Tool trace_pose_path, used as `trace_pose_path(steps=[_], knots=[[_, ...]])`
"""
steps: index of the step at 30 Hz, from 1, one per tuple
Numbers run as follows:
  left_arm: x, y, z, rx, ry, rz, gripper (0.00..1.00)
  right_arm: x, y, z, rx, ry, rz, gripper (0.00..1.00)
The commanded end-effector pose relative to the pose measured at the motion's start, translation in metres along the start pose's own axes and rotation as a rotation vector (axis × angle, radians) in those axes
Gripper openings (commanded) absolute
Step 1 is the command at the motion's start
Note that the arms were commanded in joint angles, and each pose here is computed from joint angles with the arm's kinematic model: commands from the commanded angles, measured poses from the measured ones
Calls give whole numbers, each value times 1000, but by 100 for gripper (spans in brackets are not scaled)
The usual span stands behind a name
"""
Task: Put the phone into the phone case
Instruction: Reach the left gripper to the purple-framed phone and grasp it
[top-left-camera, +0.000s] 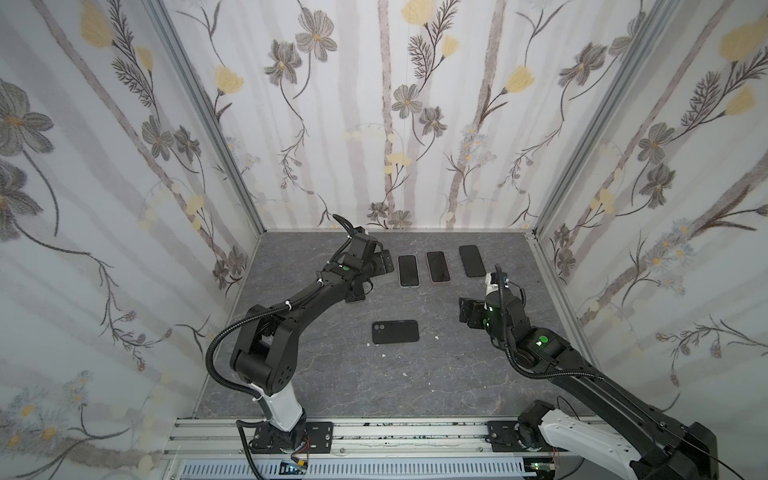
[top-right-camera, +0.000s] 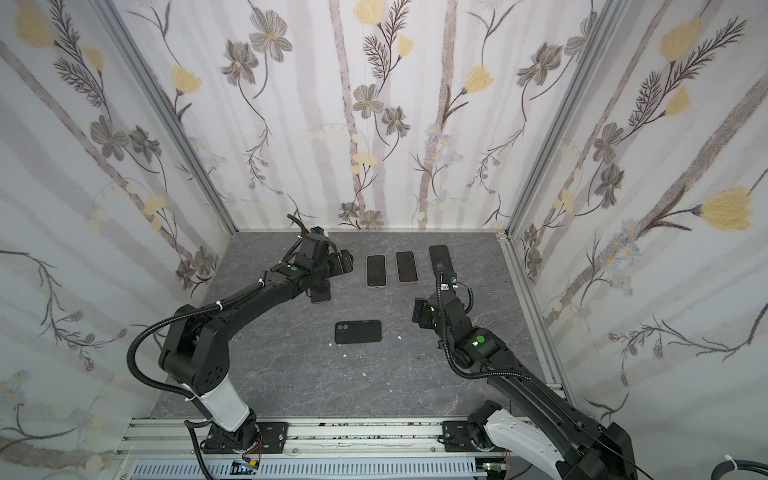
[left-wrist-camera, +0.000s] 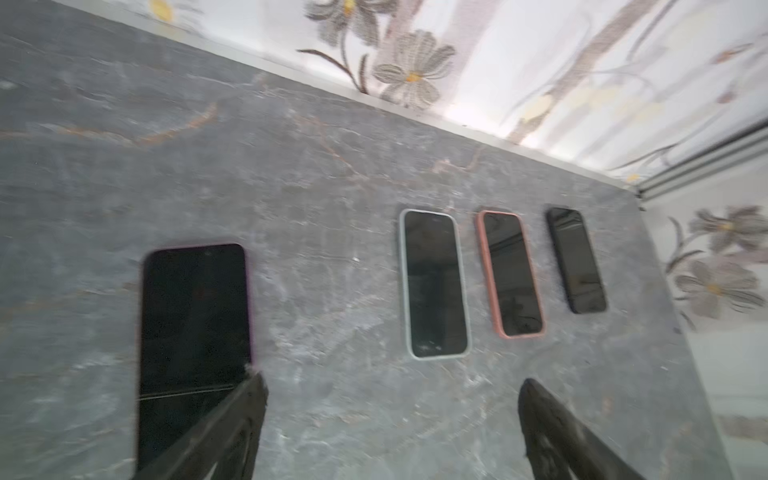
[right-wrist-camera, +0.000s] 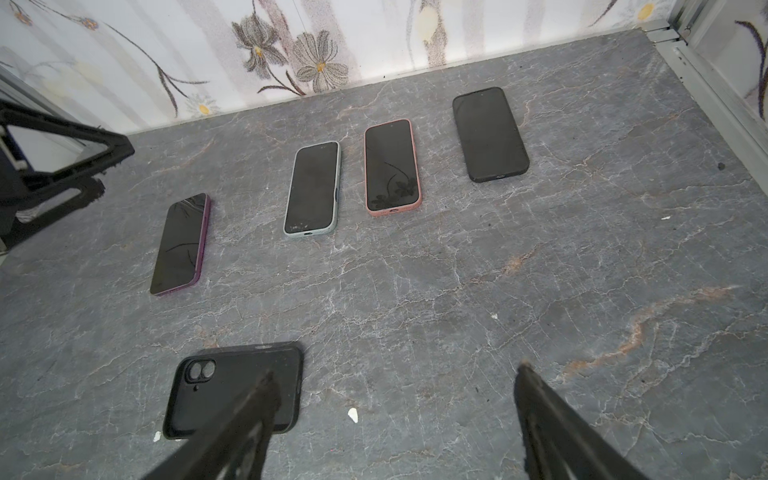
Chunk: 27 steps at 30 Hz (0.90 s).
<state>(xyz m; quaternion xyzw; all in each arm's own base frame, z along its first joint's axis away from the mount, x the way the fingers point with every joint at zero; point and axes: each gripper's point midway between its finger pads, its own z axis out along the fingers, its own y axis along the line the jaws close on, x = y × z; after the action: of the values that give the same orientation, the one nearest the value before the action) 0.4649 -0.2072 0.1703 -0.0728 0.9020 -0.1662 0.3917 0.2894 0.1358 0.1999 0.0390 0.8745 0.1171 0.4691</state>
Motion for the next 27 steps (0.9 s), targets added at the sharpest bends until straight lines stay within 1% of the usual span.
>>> trace_pose_path(steps=[1,4,6,10,16,20,27], knots=[[6,50,12,-184,82,57,96,-6,8,1,-31,-17,-8,87],[4,71,28,-226,113,32,97,-6,8,1,-29,-17,-19,87],[6,79,38,-239,137,25,98,-6,6,1,-25,-16,-27,87],[13,95,56,-317,166,73,98,-6,5,-1,-19,-16,-40,87],[24,110,74,-377,205,104,93,-3,1,-1,-3,-9,-72,88],[32,119,84,-394,236,94,91,-2,-1,-1,3,-6,-82,88],[47,121,99,-376,302,64,89,3,-2,2,2,9,-107,89]])
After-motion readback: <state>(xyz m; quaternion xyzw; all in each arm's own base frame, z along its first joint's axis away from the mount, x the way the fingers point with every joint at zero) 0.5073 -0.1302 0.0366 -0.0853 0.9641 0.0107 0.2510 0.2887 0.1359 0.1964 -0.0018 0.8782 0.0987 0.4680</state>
